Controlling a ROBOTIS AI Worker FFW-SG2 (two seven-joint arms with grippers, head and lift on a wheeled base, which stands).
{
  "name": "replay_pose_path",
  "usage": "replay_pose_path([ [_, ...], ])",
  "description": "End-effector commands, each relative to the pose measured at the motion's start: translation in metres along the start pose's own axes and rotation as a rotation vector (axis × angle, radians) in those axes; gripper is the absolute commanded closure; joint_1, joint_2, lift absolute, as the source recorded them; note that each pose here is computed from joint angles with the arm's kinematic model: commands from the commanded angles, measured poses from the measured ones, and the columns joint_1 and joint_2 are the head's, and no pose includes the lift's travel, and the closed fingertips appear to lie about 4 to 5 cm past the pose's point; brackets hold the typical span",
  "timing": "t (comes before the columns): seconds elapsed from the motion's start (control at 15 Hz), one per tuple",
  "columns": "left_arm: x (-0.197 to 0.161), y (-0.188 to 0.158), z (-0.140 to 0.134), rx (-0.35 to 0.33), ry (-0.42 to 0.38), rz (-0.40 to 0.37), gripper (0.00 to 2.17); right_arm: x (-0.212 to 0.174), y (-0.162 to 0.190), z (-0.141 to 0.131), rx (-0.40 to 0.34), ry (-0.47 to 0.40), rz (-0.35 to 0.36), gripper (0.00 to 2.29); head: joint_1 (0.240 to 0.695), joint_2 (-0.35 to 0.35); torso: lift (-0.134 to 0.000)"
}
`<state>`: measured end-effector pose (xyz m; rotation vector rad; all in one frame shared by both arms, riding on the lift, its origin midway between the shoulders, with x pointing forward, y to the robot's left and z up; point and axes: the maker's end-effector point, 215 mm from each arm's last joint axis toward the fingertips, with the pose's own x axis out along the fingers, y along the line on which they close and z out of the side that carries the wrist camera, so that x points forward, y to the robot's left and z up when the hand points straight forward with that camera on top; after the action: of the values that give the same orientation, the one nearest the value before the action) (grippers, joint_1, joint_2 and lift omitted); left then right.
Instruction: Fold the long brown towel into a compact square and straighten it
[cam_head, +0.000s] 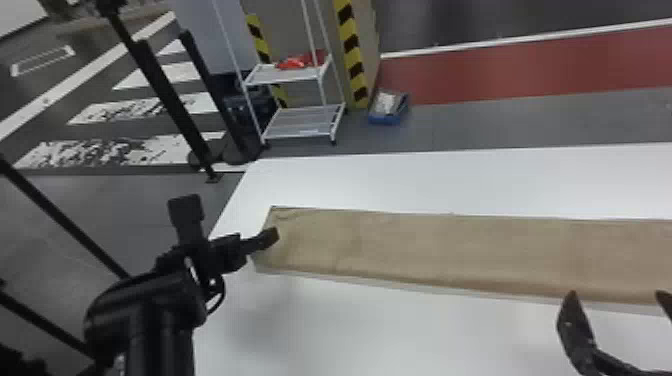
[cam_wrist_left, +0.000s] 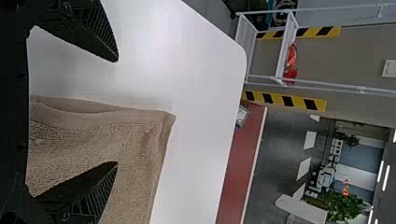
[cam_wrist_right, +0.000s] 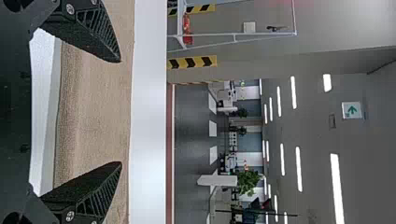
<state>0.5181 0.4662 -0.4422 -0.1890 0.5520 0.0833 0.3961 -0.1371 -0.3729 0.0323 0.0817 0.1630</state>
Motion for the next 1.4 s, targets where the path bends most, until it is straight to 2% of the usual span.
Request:
replay_pose_path([
  [0.0, 0.004, -0.001, -0.006, -0.007, 0.021, -0.02, 0.1, 0.0, 0.001, -0.001, 0.0, 0.003, 0.002, 0.1, 0.695, 0.35, -0.126],
  [0.13, 0.005, -0.006, -0.008, -0.007, 0.027, -0.036, 0.12, 0.001, 0.0, -0.001, 0.0, 0.004, 0.002, 0.1, 0.695, 0.35, -0.126],
  [0.27, 0.005, -0.013, -0.011, 0.001, 0.038, -0.067, 0.26, 0.003, 0.0, -0.004, -0.002, 0.017, 0.002, 0.1, 0.695, 0.35, -0.126],
  [0.4, 0.005, -0.017, -0.015, 0.019, 0.055, -0.083, 0.27, 0.003, 0.001, -0.004, 0.001, 0.017, 0.003, 0.1, 0.695, 0.35, -0.126],
  [0.6, 0.006, -0.021, -0.025, 0.032, 0.084, -0.113, 1.0, 0.003, 0.002, -0.003, 0.003, 0.015, 0.005, 0.1, 0.695, 0.35, -0.126],
  [0.67, 0.005, -0.021, -0.025, 0.039, 0.088, -0.123, 1.0, 0.003, 0.002, -0.004, 0.004, 0.018, 0.005, 0.1, 0.695, 0.35, -0.126],
  [0.73, 0.004, -0.022, -0.028, 0.051, 0.1, -0.133, 1.21, 0.003, 0.002, -0.005, 0.009, 0.02, 0.008, 0.1, 0.695, 0.35, -0.126],
  [0.8, 0.004, -0.023, -0.031, 0.054, 0.106, -0.132, 1.78, 0.004, 0.002, -0.004, 0.01, 0.017, 0.008, 0.1, 0.695, 0.35, -0.126],
  [0.87, 0.004, -0.024, -0.032, 0.049, 0.108, -0.131, 1.91, 0.004, 0.002, -0.004, 0.013, 0.017, 0.008, 0.1, 0.695, 0.35, -0.126],
  [1.27, -0.011, -0.026, -0.017, 0.037, 0.074, -0.196, 1.92, 0.011, -0.003, -0.011, 0.02, 0.028, 0.003, 0.1, 0.695, 0.35, -0.126],
  [1.33, -0.015, -0.019, -0.014, 0.016, 0.059, -0.199, 1.92, 0.011, -0.003, -0.012, 0.019, 0.03, 0.003, 0.1, 0.695, 0.35, -0.126],
])
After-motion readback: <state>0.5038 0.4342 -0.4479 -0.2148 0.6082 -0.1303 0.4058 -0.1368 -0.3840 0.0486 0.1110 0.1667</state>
